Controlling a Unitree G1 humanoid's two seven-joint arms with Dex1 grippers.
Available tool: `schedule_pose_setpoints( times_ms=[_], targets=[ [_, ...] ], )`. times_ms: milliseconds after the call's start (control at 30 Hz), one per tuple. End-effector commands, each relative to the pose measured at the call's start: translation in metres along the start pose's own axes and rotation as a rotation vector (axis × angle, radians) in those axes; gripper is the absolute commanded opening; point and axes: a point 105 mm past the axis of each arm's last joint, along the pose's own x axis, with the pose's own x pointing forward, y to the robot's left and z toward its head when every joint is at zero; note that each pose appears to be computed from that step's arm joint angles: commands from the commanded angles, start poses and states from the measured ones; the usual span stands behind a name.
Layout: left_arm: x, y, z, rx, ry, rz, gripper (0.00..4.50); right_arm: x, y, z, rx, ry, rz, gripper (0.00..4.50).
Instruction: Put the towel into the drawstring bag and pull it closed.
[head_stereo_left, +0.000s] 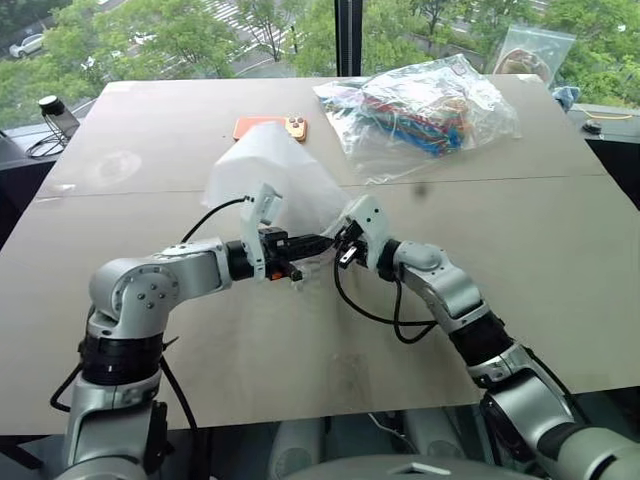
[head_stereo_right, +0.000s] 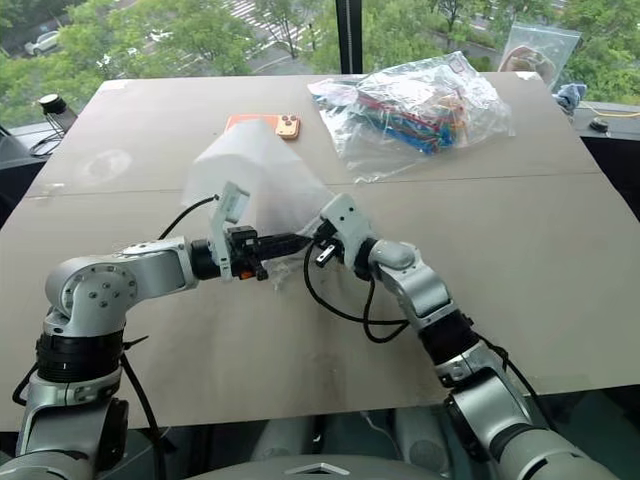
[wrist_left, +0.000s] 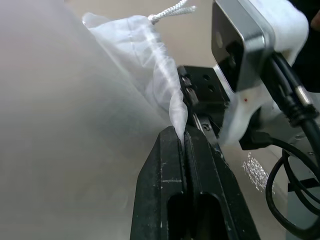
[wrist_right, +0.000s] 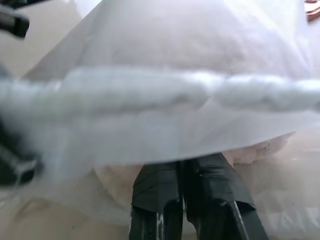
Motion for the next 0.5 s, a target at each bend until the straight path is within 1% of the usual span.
schedule_pose_setpoints(
  times_ms=[33, 100, 133, 200, 233, 300, 333, 367, 400, 500],
  targets=[
    [-0.007, -0.001, 0.006, 0.037, -0.030, 0.014, 0.00, -0.011, 0.001, 0.022, -0.006, -0.109, 0.024, 0.03],
    [-0.008, 0.002, 0.010, 0.041, -0.049, 0.026, 0.00, -0.026, 0.007, 0.012, -0.052, -0.059, 0.085, 0.03],
    [-0.009, 0.003, 0.013, 0.045, -0.059, 0.029, 0.00, -0.033, 0.005, 0.008, -0.072, -0.037, 0.084, 0.03],
    [-0.011, 0.006, 0.019, 0.055, -0.076, 0.035, 0.00, -0.051, 0.006, 0.006, -0.072, -0.012, 0.119, 0.78],
    [-0.011, 0.007, 0.021, 0.061, -0.080, 0.037, 0.00, -0.059, 0.004, 0.006, -0.089, 0.003, 0.112, 1.01],
    [-0.012, 0.008, 0.023, 0.069, -0.081, 0.036, 0.00, -0.071, 0.000, 0.007, -0.103, 0.026, 0.095, 1.98],
    [-0.012, 0.007, 0.023, 0.074, -0.081, 0.031, 0.00, -0.078, -0.001, 0.008, -0.100, 0.042, 0.093, 2.31],
    [-0.012, 0.007, 0.024, 0.077, -0.081, 0.027, 0.00, -0.082, -0.005, 0.009, -0.097, 0.048, 0.075, 2.76],
    [-0.012, 0.007, 0.025, 0.080, -0.082, 0.024, 0.00, -0.084, -0.007, 0.010, -0.096, 0.051, 0.061, 2.76],
    [-0.011, 0.005, 0.025, 0.088, -0.080, 0.013, 0.00, -0.082, -0.031, 0.015, -0.086, 0.049, -0.071, 2.76]
  ],
)
